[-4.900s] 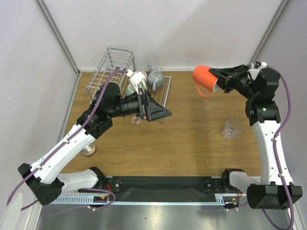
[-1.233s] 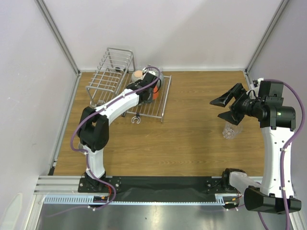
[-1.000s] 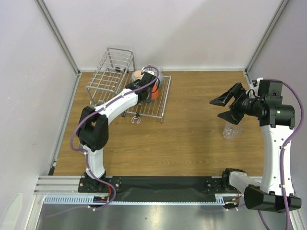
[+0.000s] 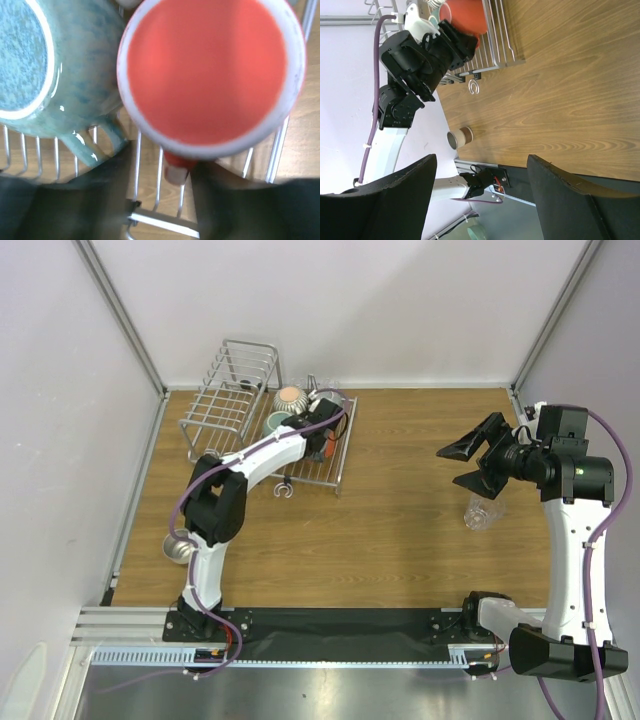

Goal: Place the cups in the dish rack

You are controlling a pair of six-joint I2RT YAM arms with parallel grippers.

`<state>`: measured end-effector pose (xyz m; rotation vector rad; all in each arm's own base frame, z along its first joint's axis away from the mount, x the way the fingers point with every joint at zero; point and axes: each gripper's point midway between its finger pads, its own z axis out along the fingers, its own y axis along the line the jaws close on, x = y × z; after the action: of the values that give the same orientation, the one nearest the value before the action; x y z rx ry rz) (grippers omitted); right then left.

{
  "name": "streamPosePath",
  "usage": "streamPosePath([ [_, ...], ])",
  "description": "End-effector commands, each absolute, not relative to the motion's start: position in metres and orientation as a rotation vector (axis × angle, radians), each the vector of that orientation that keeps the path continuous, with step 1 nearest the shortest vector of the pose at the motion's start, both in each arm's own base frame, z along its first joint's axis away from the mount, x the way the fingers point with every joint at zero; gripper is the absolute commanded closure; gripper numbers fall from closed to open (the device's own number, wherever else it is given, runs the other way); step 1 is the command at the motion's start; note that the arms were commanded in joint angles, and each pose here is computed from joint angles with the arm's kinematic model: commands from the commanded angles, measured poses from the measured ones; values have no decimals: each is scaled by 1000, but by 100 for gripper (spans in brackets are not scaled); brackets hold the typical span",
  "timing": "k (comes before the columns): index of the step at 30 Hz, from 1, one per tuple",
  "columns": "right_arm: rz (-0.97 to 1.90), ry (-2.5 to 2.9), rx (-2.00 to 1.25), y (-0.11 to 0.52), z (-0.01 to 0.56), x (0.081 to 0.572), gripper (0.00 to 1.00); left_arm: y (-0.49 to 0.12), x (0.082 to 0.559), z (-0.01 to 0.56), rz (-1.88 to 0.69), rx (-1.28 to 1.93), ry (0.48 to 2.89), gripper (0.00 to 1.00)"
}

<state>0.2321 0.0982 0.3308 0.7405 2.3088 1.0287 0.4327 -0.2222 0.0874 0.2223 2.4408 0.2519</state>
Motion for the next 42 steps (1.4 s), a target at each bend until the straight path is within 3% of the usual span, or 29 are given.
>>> streamPosePath([
  [1,1054,2282,677,101,341,228,21,-227,444,98,228,180,2413,42],
  [4,1056,2278,673,101,341,228,21,-228,438,101,189,180,2408,24],
  [11,1068,2280,657,105,341,228,21,-224,425,125,139,166,2397,23],
  [16,1070,2283,646,106,341,229,21,-219,414,155,114,135,2370,28],
  [23,1076,2286,635,108,342,230,21,-198,412,178,142,68,2349,44],
  [42,1046,2324,605,108,342,232,21,-176,433,126,129,-112,2432,44],
])
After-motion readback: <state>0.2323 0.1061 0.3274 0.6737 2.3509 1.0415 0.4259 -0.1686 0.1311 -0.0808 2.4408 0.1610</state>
